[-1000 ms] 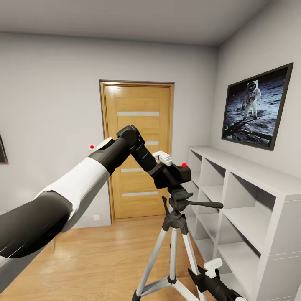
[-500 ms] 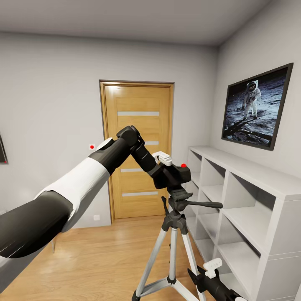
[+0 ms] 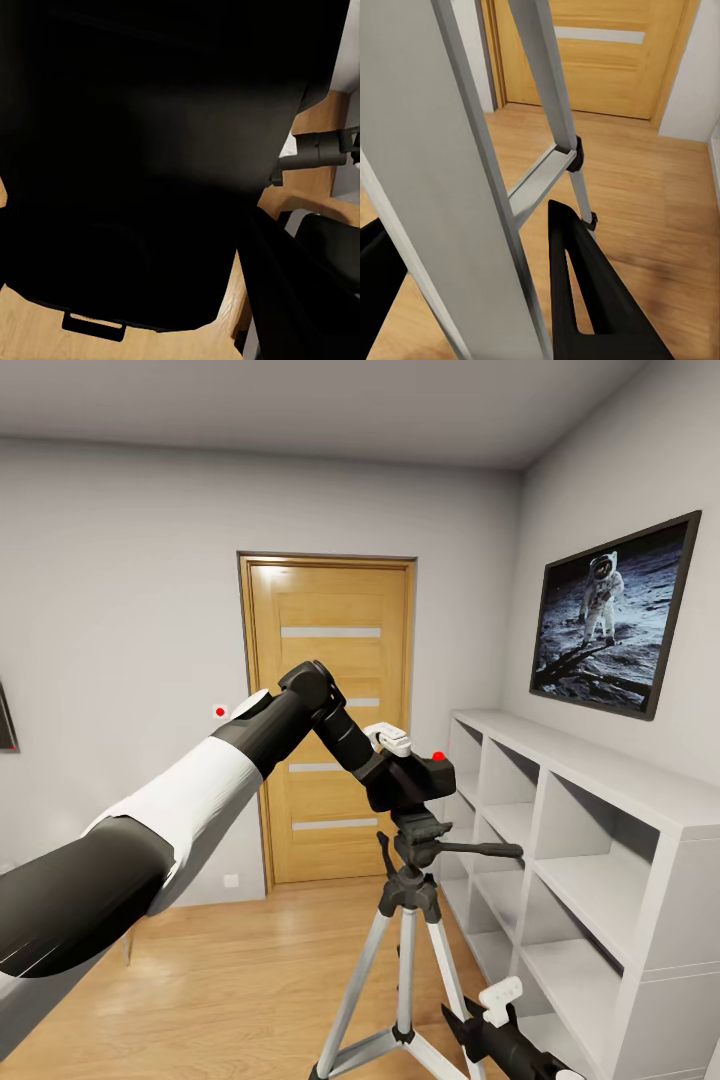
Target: Attach the digital camera to the camera tripod in the bedroom.
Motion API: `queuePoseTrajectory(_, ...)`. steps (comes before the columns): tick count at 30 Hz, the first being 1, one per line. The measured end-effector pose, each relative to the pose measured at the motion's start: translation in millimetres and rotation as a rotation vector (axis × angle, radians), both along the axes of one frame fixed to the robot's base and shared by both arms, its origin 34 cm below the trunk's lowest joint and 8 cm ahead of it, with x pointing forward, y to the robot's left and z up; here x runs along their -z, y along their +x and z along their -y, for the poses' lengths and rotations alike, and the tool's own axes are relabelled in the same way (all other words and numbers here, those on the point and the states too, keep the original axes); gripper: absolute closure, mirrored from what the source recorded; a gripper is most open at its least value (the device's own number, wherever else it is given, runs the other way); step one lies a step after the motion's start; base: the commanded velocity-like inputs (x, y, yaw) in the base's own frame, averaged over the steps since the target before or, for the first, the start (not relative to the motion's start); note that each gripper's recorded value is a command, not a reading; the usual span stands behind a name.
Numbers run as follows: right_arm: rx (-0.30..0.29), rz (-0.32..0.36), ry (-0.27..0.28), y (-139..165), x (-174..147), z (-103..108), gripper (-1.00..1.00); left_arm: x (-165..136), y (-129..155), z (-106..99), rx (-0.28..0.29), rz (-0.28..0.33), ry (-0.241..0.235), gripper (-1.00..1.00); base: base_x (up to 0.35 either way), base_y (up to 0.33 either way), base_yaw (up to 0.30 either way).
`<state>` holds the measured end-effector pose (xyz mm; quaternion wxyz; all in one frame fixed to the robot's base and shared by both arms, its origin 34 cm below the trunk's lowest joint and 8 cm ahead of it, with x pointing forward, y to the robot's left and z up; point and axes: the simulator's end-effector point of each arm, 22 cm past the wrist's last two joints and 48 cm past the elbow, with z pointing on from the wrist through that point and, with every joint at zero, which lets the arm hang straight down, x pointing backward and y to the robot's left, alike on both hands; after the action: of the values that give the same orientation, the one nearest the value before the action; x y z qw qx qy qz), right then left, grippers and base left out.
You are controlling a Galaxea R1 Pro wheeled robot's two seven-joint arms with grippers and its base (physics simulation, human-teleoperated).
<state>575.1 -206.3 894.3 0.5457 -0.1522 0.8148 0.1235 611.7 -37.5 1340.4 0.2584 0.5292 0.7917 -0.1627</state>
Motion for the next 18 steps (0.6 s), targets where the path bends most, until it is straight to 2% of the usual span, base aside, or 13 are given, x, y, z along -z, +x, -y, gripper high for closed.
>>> queuePoseTrajectory(16, -0.001, 0.000, 0.000, 0.0, -0.1, -0.1, 1.00, 0.4, 0.1, -0.2, -0.001, -0.001, 0.000, 1.00, 0.000, 0.000, 0.000)
queuePoseTrajectory(17, 0.000, 0.000, 0.000, 0.0, -0.1, -0.1, 1.00, 0.4, 0.1, -0.2, -0.001, -0.001, 0.000, -1.00, 0.000, 0.000, 0.000)
queuePoseTrajectory(18, -0.001, 0.000, 0.000, 0.0, -0.1, -0.1, 1.00, 0.3, -0.5, 0.1, 0.001, -0.004, -0.001, -1.00, 0.000, 0.000, 0.000)
